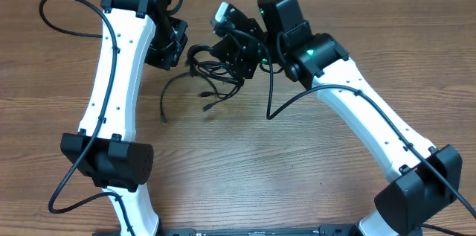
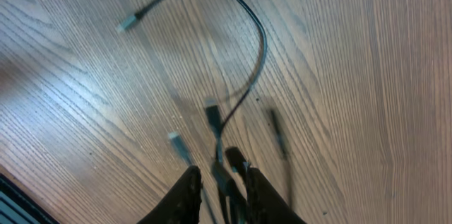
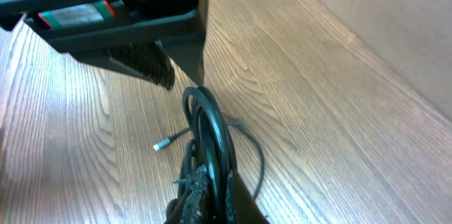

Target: Untangle cables

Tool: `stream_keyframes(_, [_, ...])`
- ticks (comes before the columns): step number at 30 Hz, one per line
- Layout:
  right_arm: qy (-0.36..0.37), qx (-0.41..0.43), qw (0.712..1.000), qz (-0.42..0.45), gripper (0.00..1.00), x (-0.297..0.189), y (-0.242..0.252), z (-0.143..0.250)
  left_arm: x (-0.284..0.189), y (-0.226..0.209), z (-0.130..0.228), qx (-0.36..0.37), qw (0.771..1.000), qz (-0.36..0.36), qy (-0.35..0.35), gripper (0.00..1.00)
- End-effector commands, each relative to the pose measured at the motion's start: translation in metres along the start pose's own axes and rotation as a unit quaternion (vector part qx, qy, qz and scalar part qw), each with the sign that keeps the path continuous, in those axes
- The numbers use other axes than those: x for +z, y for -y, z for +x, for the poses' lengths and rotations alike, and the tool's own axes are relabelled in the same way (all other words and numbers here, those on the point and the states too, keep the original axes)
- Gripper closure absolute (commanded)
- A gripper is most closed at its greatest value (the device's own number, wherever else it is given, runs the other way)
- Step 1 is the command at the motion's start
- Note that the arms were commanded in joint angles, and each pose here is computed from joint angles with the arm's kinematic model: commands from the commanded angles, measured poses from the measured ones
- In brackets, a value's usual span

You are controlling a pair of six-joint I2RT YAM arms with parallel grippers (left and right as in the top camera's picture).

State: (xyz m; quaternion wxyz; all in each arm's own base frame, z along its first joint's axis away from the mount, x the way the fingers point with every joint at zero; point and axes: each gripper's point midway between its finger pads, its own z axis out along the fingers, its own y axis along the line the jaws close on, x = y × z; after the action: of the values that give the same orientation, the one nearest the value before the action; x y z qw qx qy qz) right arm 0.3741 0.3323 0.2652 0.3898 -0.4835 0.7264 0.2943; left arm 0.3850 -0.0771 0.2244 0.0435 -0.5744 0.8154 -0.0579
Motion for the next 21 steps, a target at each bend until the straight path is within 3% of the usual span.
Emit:
stream_keyframes(1, [0.025,-0.009,0.999,-0.019,0.96,-0.010,-0.013,-0.018,-0.011,0.000,-0.002,-0.001,1.000,0.015,0.010,0.79])
stream_keyframes(7, [0.027,-0.010,0.999,-0.017,0.96,-0.011,-0.012,-0.019,-0.011,-0.004,0.008,-0.001,1.000,0.007,-0.019,0.79])
stream_keyframes(10, [0.032,-0.014,0.999,-0.015,0.96,-0.011,-0.012,-0.022,-0.011,-0.003,0.020,-0.007,0.998,0.011,-0.054,0.73])
stream_keyframes(12, [0.035,-0.015,0.999,-0.015,0.96,-0.011,-0.011,-0.023,-0.013,0.000,0.029,-0.020,0.996,0.017,-0.079,0.60])
stream_keyframes(16, [0.035,-0.014,0.999,-0.014,0.96,-0.011,-0.010,-0.023,-0.016,0.009,0.040,-0.019,0.992,0.036,-0.116,0.11])
stream_keyframes(19, [0.036,-0.013,0.999,-0.009,0.96,-0.014,-0.005,-0.022,-0.016,0.009,0.042,-0.019,0.992,0.036,-0.119,0.00])
stream_keyframes(21, [0.037,-0.010,0.999,-0.007,0.96,-0.015,-0.002,-0.022,-0.016,0.009,0.042,-0.018,0.992,0.036,-0.119,0.00])
